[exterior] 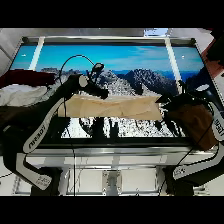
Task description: Fold the shirts.
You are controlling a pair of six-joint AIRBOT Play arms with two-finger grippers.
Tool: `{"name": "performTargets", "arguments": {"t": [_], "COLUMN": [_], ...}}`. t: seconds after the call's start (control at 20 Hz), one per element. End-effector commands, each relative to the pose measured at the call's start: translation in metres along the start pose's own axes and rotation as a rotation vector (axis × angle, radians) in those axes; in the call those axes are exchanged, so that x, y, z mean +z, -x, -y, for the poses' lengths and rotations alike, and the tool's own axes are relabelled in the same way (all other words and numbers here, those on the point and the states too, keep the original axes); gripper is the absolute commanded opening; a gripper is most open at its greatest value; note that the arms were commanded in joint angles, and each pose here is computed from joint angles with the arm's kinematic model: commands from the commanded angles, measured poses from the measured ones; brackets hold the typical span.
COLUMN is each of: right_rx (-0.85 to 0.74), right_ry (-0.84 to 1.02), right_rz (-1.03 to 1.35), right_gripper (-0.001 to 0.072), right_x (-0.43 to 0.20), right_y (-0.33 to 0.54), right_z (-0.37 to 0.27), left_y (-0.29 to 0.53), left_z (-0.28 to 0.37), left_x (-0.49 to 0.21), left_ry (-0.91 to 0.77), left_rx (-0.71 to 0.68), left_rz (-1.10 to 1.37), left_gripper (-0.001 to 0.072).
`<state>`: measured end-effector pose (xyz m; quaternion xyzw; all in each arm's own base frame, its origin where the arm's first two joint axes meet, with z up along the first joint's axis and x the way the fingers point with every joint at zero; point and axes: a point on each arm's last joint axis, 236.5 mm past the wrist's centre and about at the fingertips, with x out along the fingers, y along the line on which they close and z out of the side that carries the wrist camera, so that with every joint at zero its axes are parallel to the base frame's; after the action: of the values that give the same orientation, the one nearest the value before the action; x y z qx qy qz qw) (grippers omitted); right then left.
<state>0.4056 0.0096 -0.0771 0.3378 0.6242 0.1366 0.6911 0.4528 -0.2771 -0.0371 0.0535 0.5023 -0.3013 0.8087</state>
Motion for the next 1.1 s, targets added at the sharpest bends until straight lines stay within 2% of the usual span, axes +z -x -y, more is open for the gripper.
{"name": "performTargets", "arguments": {"t": [0.0,0.4,0.45,0.5,0.55,0.6,0.65,0.7,0.75,0.8,1.05], "right_rx": [-0.005,-0.042,-0.041,-0.037,-0.020,0.006,0.037,0.056,0.069,0.079,0.141], "right_ry": [-0.001,0.093,0.102,0.105,0.104,0.105,0.124,0.134,0.156,0.183,0.320], "right_rz": [-0.013,-0.020,-0.031,-0.037,-0.051,-0.067,-0.081,-0.094,-0.104,-0.105,0.045], "right_gripper": [0.0627,0.0614,0.0534,0.0346,0.0065,0.0036,0.0035,0.0034,0.0034,0.0034,0.0033], "right_x": [0.001,0.000,-0.003,-0.005,-0.008,-0.013,-0.017,-0.020,-0.022,-0.022,0.001], "right_y": [-0.017,-0.054,-0.056,-0.058,-0.058,-0.056,-0.053,-0.047,-0.039,-0.029,0.038], "right_z": [0.007,-0.019,-0.023,-0.025,-0.030,-0.036,-0.044,-0.052,-0.061,-0.072,-0.154], "left_y": [-0.008,-0.007,-0.007,-0.008,-0.008,-0.009,-0.011,-0.013,-0.016,-0.020,-0.039], "left_z": [0.007,0.019,0.019,0.020,0.019,0.019,0.019,0.018,0.017,0.017,0.019], "left_x": [-0.011,-0.013,-0.014,-0.015,-0.016,-0.017,-0.018,-0.019,-0.022,-0.025,-0.049], "left_ry": [0.014,0.047,0.048,0.047,0.048,0.049,0.049,0.050,0.051,0.054,0.102], "left_rx": [-0.019,-0.067,-0.069,-0.070,-0.070,-0.070,-0.070,-0.070,-0.070,-0.071,-0.100], "left_rz": [-0.044,-0.052,-0.058,-0.063,-0.066,-0.068,-0.070,-0.076,-0.084,-0.094,-0.181], "left_gripper": [0.0463,0.0463,0.0463,0.0463,0.0463,0.0461,0.0385,0.0208,0.0074,0.0012,0.0012]}}
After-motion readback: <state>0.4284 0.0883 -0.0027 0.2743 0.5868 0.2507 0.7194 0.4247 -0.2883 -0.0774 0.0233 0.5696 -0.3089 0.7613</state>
